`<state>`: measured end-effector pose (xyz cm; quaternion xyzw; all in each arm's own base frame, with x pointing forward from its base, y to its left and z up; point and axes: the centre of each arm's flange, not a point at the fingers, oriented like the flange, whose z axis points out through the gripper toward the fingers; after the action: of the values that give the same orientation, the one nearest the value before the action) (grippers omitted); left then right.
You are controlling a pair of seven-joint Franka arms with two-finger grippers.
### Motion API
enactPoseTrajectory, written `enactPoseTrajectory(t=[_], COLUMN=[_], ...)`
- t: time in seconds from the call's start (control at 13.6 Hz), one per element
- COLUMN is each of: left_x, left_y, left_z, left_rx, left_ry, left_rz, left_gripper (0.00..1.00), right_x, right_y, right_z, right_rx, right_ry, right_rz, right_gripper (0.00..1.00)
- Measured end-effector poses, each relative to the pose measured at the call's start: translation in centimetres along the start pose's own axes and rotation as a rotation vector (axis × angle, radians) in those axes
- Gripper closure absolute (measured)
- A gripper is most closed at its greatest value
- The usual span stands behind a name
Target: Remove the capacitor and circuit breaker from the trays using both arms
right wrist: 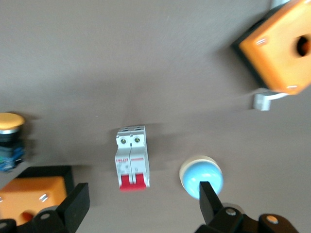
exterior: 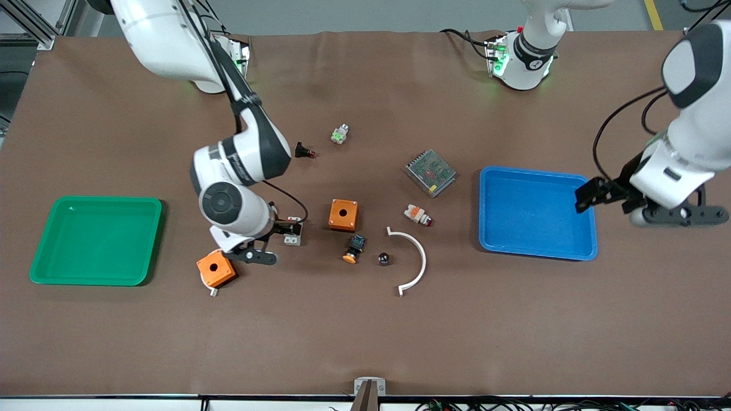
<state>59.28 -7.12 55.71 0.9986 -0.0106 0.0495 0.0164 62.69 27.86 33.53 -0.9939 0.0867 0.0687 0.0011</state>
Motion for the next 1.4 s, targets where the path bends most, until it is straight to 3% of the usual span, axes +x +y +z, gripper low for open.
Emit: enactPoseTrajectory(t=[0.3, 0.66, 1.03, 1.4], left_x=[-4.2, -3.1, -1.9, -1.6], left_y=[0.1, 0.4, 0.4, 0.5], left_z=[-3.6, -5.9, -6.9, -6.8], left_rx=[0.005, 0.002, 0.004, 0.004], left_ry=[0.036, 0.059, 0.065, 0.063], left_rz=[0.018, 0.026, 0.027, 0.028], left_gripper=[0.0, 0.0, 0.0, 0.0], right_x=[-0.3, -1.4, -2.2, -5.3], right_y=[4.7, 13.3, 25.6, 29.8], right_z=[-10.1, -18.4, -24.2, -26.9], right_rx=[0.058, 0.021, 0.033, 0.01], right_ry=[0.053, 0.082, 0.082, 0.079], right_rz=[0.049, -0.013, -0.139, -0.158], right_gripper=[0.0, 0.0, 0.0, 0.0])
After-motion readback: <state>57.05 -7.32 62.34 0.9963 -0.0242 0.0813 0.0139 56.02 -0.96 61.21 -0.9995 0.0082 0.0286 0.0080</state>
